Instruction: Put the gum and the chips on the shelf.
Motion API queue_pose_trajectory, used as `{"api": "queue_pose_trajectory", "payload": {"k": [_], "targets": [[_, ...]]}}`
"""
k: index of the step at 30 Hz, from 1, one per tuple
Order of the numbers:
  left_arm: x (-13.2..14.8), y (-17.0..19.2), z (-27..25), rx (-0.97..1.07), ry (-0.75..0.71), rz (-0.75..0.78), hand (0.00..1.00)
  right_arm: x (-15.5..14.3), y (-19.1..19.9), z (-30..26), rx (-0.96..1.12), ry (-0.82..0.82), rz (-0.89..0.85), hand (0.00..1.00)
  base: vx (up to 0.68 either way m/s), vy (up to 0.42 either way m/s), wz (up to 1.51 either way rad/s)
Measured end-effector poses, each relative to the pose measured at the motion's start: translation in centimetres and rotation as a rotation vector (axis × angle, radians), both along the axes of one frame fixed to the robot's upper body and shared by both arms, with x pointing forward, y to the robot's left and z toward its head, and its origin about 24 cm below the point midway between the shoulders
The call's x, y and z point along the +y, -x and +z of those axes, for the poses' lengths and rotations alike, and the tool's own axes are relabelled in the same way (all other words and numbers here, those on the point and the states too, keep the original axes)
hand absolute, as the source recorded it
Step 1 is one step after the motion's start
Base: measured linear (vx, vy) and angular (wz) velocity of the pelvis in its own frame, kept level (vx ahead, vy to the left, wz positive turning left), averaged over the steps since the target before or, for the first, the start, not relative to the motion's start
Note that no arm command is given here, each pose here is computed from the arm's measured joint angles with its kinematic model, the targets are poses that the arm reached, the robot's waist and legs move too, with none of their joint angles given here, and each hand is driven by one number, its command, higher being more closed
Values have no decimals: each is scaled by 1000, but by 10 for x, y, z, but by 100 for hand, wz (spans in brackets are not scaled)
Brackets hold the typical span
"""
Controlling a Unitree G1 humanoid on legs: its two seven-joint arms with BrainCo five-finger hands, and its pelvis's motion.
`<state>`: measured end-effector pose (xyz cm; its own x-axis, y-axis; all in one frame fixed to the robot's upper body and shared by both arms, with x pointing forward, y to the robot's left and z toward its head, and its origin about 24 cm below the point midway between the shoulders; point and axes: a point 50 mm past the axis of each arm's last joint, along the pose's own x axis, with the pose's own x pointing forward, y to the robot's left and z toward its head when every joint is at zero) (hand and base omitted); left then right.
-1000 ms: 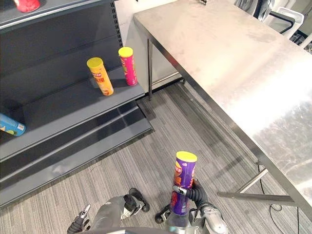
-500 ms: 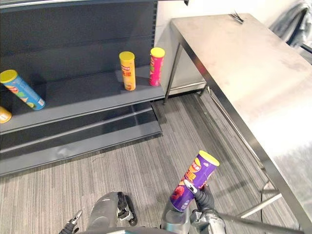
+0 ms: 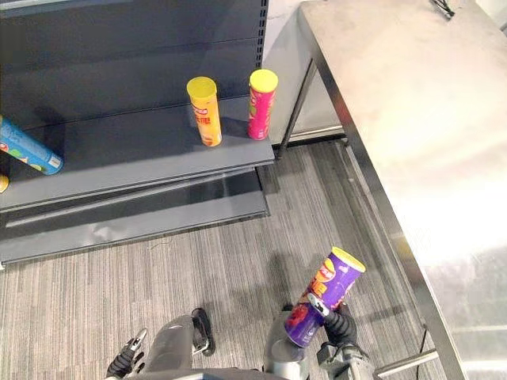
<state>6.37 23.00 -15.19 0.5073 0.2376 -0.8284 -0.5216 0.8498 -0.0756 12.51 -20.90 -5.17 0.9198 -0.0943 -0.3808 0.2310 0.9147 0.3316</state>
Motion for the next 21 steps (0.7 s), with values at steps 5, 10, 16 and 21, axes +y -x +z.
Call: {"api": "queue_pose_trajectory", "payload": {"k": [5, 10, 16, 21], "targets": [[14, -6, 6, -29, -34, -27, 0, -12, -69, 64, -299, 167, 100, 100, 58, -14, 38], [23, -22, 11, -67, -57, -34, 0, -13, -136, 135, -595, 286, 134, 100, 32, -144, 49], [6, -12, 3, -30, 1, -22, 0, 9, -187, 170, -670, 307, 183, 100, 2, -118, 28], [6, -11, 3, -27, 1, -20, 0, 38, -234, 195, -667, 323, 251, 100, -3, -6, 15]]}}
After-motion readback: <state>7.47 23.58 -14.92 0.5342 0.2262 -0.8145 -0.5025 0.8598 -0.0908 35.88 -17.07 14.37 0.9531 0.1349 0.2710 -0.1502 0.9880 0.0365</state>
